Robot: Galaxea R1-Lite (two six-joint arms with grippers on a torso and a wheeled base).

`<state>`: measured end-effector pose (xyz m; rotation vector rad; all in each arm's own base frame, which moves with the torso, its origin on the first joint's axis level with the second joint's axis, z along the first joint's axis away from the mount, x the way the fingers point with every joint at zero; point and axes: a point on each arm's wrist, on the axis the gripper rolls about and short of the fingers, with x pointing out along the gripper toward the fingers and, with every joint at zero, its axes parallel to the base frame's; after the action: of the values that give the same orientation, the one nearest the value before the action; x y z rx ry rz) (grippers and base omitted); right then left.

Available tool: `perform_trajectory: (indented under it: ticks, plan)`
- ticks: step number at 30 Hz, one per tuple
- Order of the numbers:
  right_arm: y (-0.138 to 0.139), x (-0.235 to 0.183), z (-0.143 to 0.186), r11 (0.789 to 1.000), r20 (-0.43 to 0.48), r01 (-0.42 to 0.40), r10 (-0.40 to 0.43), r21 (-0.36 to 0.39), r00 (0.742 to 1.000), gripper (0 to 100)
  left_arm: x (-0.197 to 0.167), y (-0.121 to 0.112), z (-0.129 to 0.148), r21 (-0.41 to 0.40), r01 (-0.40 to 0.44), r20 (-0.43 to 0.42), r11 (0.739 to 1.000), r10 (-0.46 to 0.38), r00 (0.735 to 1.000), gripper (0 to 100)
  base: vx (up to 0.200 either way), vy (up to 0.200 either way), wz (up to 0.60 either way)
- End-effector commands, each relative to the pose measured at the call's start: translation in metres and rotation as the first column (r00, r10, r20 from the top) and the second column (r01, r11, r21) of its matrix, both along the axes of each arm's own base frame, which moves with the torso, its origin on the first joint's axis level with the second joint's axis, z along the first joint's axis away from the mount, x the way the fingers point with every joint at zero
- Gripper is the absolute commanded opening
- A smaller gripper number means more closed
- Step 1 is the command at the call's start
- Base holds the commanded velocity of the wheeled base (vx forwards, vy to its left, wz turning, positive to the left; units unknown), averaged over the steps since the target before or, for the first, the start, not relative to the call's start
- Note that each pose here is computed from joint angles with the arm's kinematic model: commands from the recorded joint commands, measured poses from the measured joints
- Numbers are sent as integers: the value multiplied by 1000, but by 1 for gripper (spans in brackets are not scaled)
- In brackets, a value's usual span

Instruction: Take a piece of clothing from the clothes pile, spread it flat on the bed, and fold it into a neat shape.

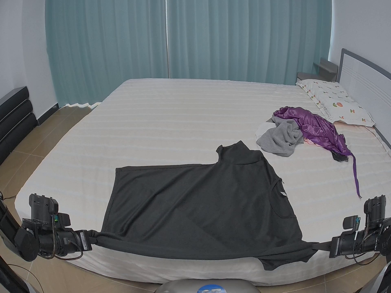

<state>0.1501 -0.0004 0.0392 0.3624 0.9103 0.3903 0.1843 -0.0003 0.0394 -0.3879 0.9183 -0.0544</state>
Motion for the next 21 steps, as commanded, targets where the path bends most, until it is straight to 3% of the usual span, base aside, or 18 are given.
perform_trajectory:
  ticks: [1, 11, 21]
  plan:
    - [1, 6, 2, 1000, 19, 10, -11, 13, 1000, 0, 11, 0, 11, -13, -17, 66, 1000, 17, 998, 0, 0, 0, 0]
    - [3, 28, 3, 1000, 46, 14, -14, 18, 999, 0, 22, 1, 21, -20, -35, 118, 999, 37, 992, 0, 0, 0, 0]
    - [1, 57, 7, 997, 66, 59, -63, 56, 996, 0, 36, 1, 13, -26, -44, 82, 999, 46, 996, 0, 0, 0, 0]
